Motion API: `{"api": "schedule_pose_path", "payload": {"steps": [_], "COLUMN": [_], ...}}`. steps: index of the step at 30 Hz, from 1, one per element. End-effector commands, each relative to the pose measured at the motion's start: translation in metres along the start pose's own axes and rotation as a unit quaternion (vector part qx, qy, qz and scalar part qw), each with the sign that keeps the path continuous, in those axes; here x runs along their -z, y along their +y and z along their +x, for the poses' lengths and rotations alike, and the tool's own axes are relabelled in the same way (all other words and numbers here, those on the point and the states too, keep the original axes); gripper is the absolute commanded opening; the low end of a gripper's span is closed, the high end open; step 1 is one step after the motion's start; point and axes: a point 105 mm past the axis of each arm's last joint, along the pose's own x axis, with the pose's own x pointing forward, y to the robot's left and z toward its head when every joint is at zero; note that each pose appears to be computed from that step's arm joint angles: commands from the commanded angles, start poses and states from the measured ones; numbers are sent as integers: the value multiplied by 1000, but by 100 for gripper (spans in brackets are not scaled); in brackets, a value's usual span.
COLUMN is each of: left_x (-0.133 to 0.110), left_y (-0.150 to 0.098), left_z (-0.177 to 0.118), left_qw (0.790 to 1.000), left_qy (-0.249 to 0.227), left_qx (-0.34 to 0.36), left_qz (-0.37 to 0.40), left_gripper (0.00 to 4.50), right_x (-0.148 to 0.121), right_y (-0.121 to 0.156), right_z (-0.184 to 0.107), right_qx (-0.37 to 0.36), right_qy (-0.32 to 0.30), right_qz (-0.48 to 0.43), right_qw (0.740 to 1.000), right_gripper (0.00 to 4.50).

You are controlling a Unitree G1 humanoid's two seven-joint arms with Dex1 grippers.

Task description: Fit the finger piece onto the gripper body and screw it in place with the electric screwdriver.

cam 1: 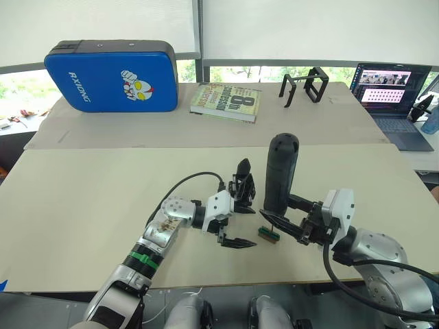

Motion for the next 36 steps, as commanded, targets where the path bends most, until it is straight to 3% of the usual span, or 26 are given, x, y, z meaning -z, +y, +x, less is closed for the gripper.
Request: {"api": "schedule_pose_path", "payload": {"steps": [1, 8, 17, 23, 36], "left_x": [-9, -8, -10, -9, -10], "left_y": [3, 3, 3, 3, 4], "left_z": [2, 1, 3, 4, 6], "left_qw": [1000, 1000, 1000, 1000, 999], "left_qy": [-8, -8, -10, -11, -15], "left_qx": [4, 3, 3, 2, 2], "left_qz": [19, 21, 25, 27, 30], "left_gripper": [450, 450, 450, 450, 450], "right_x": [-15, -16, 1, 3, -26], "right_y": [-3, -7, -35, -27, -20], "right_z": [-2, -9, -21, -20, -9], "right_qx": [4, 11, 66, 63, 44], "right_qy": [-19, -25, -17, -17, -30], "right_qz": [-43, -23, 27, 38, 8], "right_qw": [999, 999, 997, 997, 999], "right_gripper": [190, 190, 190, 190, 190]}}
